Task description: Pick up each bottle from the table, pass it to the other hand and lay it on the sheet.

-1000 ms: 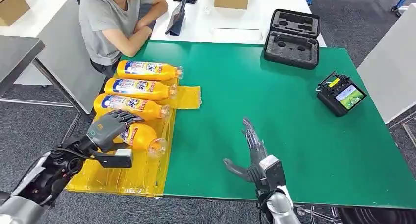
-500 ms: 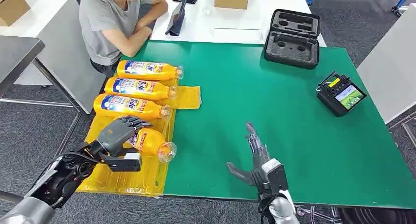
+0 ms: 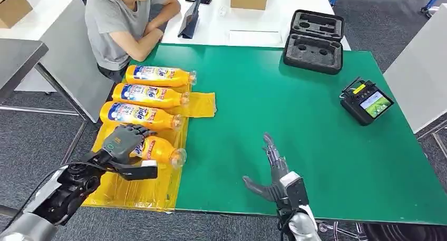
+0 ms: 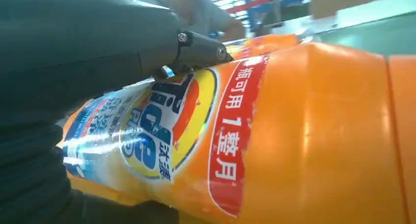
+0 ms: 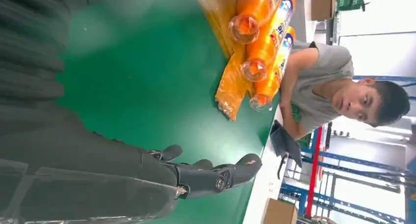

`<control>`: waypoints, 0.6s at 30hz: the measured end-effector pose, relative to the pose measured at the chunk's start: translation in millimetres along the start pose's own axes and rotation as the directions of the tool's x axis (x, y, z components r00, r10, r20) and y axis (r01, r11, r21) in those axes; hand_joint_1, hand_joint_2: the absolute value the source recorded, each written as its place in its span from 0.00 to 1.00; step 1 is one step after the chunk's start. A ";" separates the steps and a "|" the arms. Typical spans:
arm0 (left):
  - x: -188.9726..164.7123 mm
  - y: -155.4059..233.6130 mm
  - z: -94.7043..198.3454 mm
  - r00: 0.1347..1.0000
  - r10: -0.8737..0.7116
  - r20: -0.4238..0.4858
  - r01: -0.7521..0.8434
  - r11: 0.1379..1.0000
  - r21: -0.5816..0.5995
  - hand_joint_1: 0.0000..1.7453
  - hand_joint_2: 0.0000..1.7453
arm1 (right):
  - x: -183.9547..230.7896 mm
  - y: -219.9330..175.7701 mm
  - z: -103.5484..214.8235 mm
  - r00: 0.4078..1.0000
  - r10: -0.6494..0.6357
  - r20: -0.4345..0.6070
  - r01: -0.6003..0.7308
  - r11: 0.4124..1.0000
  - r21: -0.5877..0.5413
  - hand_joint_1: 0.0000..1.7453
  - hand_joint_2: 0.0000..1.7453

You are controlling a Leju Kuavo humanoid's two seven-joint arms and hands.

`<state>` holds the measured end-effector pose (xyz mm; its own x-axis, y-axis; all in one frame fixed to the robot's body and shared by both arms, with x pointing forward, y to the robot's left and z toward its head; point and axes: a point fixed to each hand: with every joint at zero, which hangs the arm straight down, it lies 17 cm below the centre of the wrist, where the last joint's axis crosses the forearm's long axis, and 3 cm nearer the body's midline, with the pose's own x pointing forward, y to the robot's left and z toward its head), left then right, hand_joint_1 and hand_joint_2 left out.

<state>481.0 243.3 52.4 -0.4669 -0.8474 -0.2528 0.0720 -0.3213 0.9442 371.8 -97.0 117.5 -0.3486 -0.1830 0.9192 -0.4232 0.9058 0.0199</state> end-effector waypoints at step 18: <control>21.4 -6.4 1.8 0.999 -0.033 -0.013 0.033 0.999 -0.012 1.00 1.00 | -6.6 -1.3 3.0 1.000 0.004 -0.018 -0.004 1.000 -0.009 0.00 1.00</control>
<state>468.9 228.0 41.4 -0.4577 -0.8416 -0.2869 0.0666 -0.3542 0.9328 372.1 -98.2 110.3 -0.3350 -0.1724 0.9263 -0.4143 0.9099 0.0195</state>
